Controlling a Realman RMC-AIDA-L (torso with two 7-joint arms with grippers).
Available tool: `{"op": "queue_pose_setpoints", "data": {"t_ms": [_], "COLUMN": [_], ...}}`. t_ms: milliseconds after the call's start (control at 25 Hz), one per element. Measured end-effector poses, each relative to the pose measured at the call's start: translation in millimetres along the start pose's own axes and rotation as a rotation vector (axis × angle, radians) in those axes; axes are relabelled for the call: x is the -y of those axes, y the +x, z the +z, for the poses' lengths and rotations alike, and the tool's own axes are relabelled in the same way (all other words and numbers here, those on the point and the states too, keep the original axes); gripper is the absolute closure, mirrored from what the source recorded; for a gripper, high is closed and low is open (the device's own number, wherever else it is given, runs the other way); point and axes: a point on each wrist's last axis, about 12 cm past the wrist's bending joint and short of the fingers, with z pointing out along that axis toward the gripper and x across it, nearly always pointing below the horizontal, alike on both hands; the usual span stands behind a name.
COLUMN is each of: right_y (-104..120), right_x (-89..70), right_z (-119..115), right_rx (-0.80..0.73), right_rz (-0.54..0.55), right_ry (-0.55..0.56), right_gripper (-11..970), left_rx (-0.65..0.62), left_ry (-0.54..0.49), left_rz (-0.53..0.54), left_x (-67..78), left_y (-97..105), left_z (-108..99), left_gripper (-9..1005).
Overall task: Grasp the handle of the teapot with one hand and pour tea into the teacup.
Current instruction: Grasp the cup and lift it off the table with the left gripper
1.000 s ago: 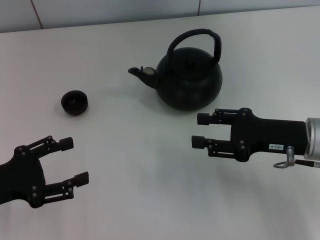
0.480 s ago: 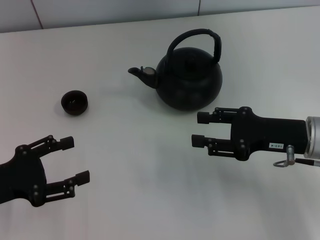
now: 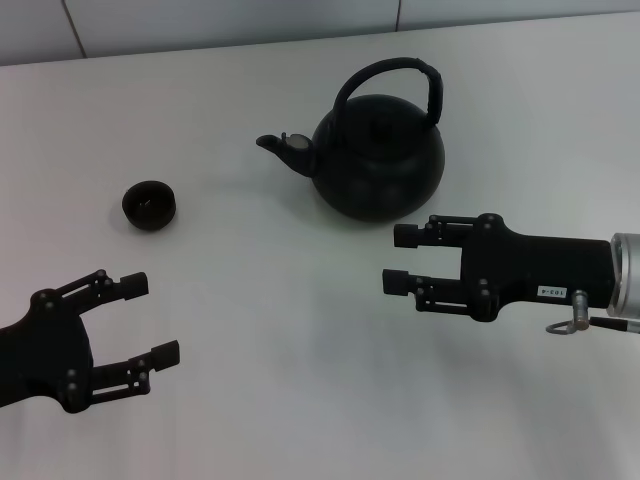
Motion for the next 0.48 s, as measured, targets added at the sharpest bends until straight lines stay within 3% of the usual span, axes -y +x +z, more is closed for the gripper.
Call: {"op": "queue_pose_setpoints", "data": {"t_ms": [480], "right_y": [0.0], "right_x": [0.0], "right_z": [0.0], "right_rx": [0.0], "right_rz": [0.0], "right_ry": [0.0], "right_gripper": [331], "left_rx": [0.0], "left_ry": [0.0], "left_rz": [0.0], "left_x": [0.0], "left_y": [0.0], "left_z": [0.0], "left_gripper": [133]}}
